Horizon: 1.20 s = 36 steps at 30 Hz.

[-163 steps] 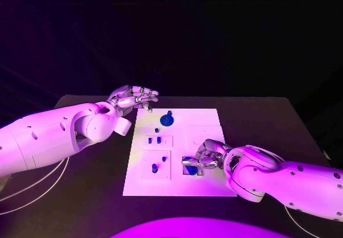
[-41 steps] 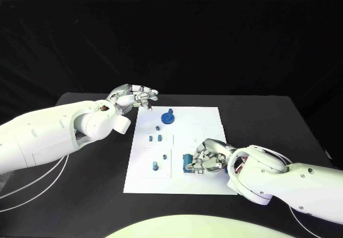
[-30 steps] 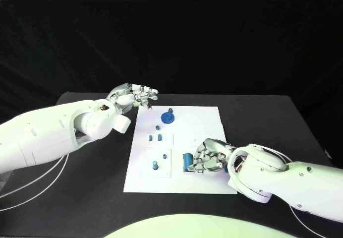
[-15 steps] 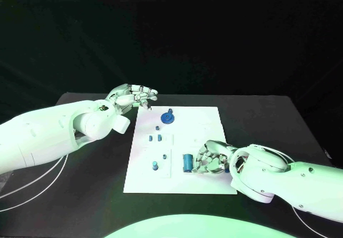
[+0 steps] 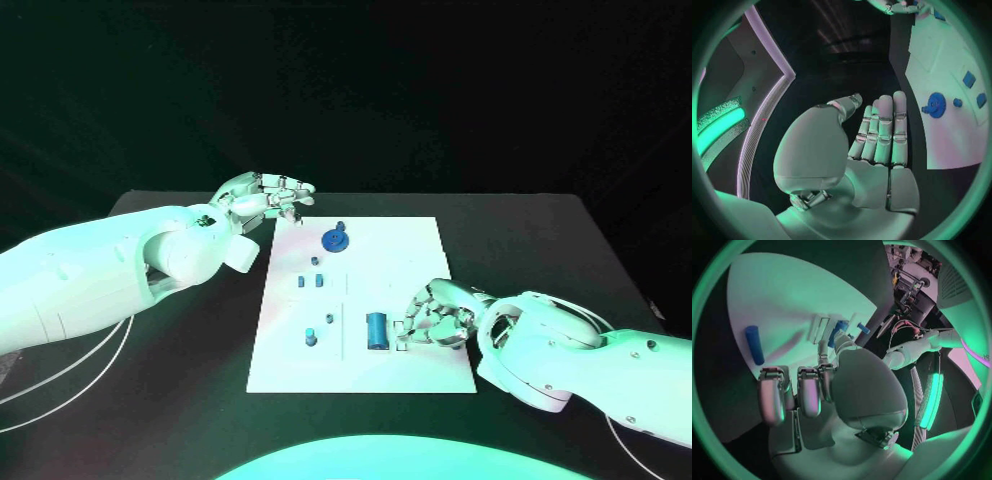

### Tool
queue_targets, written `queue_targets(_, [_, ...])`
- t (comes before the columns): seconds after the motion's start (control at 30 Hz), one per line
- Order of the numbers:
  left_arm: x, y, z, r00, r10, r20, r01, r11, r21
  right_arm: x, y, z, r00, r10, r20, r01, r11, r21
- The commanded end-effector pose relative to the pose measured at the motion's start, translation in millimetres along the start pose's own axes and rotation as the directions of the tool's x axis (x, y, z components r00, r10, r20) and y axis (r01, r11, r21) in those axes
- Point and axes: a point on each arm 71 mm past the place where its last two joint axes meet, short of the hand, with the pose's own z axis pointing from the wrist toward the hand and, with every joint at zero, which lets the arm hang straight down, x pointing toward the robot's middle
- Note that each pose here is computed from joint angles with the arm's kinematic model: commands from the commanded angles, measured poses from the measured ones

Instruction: Assemble the parts on the task board

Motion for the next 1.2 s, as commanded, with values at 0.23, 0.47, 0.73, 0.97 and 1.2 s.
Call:
queue_targets(0.23, [1.4, -2.0, -2.1, 1.000, -0.005, -0.013, 0.005, 1.000, 0.017, -28.9, -30, -19.5, 0.990, 0.078, 0.117, -0.085, 0.995, 0.052])
queue_targets(0.47, [3.9, -1.9, -2.7, 1.000, -0.006, -0.017, 0.006, 1.000, 0.015, -38.9, -56, -33.8, 0.988, 0.018, 0.151, -0.037, 0.991, 0.126])
queue_targets(0.73, [7.1, -1.8, -2.0, 1.000, -0.008, -0.027, 0.009, 1.000, 0.017, -34.2, -72, -40.8, 0.988, -0.047, 0.146, 0.018, 0.980, 0.199])
queue_targets(0.97, [7.3, -1.6, -1.9, 1.000, -0.009, -0.029, 0.009, 1.000, 0.015, -23.1, -70, -35.1, 0.991, -0.053, 0.122, 0.027, 0.979, 0.200])
queue_targets(1.2, [6.2, -1.2, -2.4, 1.000, -0.009, -0.028, 0.009, 1.000, 0.011, -13.9, -67, -27.5, 0.993, -0.050, 0.103, 0.029, 0.980, 0.195])
